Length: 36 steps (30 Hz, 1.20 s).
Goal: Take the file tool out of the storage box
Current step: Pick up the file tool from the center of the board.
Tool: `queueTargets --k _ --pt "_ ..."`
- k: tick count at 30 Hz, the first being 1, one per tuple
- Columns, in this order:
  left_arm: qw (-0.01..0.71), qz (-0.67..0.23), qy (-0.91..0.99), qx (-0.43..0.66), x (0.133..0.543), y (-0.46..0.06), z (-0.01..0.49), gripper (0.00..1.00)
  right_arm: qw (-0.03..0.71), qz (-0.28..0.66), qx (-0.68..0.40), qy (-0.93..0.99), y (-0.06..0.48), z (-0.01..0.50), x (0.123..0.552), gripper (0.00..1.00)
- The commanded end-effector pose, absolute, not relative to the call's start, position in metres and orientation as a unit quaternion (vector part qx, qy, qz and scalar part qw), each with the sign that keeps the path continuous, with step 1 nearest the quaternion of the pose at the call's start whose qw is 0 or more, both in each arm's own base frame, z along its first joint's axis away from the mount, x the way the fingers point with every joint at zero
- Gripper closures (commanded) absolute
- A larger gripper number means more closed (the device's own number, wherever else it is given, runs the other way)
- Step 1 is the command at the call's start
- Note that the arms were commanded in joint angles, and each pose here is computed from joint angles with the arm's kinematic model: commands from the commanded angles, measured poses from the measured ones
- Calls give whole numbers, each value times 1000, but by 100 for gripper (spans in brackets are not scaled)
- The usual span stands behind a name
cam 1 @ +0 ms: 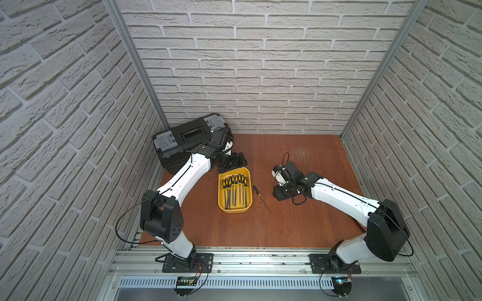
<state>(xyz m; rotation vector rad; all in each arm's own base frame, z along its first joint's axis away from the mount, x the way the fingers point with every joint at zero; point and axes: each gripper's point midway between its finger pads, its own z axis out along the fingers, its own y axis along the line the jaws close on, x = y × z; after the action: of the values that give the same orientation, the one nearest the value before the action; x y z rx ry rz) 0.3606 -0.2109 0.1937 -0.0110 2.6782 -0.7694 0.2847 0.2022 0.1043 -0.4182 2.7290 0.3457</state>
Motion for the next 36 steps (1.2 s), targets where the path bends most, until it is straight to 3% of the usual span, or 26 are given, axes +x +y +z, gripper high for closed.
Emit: queueTargets --k 1,7,11,20,36 --pt "179 -264 948 7 362 -211 196 2 197 147 -159 956 214 117 290 54" --pt "180 -267 947 8 362 -211 200 1 190 153 -170 955 222 112 287 36" --pt "184 -273 944 2 364 -209 205 1 183 141 -187 955 227 105 283 30" --pt "199 -260 944 -29 366 -176 216 2 150 87 -239 955 247 70 279 55" --pt "205 -256 944 -40 357 -162 217 1 117 29 -264 957 257 31 284 70"
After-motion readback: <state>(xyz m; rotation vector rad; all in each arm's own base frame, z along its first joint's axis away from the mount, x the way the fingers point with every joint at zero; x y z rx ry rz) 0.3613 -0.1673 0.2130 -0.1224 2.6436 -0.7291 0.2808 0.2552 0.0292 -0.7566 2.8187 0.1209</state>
